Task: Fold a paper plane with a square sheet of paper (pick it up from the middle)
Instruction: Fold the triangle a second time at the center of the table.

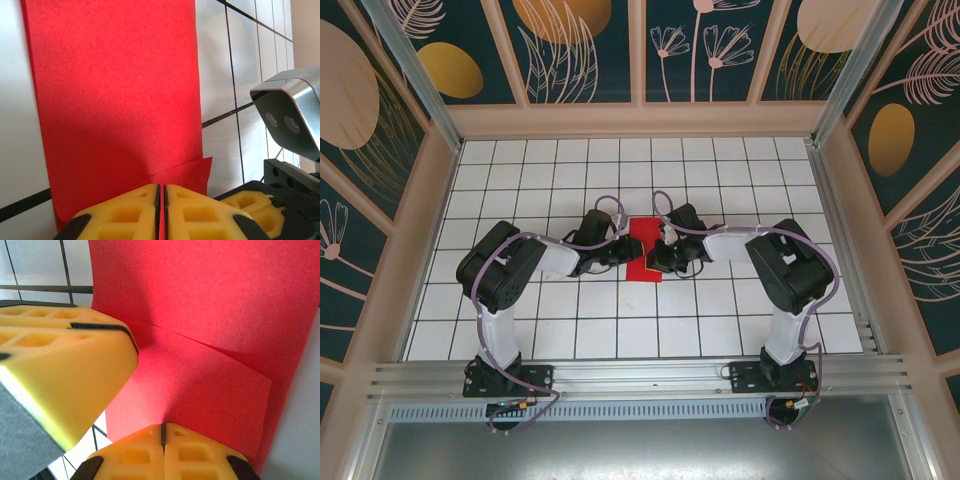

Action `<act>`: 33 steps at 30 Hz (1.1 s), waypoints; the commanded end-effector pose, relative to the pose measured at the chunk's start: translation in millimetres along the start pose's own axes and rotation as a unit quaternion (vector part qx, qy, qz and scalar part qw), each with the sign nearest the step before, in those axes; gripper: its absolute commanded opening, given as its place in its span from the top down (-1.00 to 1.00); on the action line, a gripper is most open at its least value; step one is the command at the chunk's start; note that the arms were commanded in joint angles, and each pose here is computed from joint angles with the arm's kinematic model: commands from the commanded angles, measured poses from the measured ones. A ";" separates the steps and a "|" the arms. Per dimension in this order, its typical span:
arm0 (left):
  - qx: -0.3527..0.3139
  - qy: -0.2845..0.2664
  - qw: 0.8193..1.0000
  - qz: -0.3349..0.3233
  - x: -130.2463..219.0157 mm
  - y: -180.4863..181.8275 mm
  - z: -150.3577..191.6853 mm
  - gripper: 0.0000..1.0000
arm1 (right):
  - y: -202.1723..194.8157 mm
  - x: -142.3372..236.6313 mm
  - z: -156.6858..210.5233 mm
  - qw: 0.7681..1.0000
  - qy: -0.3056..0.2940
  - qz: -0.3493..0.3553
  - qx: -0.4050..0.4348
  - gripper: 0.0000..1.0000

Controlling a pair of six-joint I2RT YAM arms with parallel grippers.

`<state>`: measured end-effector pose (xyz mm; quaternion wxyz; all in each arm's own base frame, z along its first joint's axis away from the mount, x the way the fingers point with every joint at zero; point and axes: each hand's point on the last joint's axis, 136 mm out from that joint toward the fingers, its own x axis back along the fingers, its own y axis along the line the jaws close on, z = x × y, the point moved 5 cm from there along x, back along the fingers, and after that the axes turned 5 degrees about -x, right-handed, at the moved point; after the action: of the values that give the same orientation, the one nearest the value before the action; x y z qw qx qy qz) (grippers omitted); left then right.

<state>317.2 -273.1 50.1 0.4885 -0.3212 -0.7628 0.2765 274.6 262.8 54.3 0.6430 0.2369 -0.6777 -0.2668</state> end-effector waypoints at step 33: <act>-0.022 -0.029 0.999 0.005 24.1 -33.6 -23.2 0.39 | -9.3 51.2 35.3 0.999 -0.026 -0.036 -0.021 0.92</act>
<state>320.0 -272.7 69.7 0.4861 -0.3109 -0.7687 0.2759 234.0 222.7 85.8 0.6205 0.2422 -0.6835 -0.2986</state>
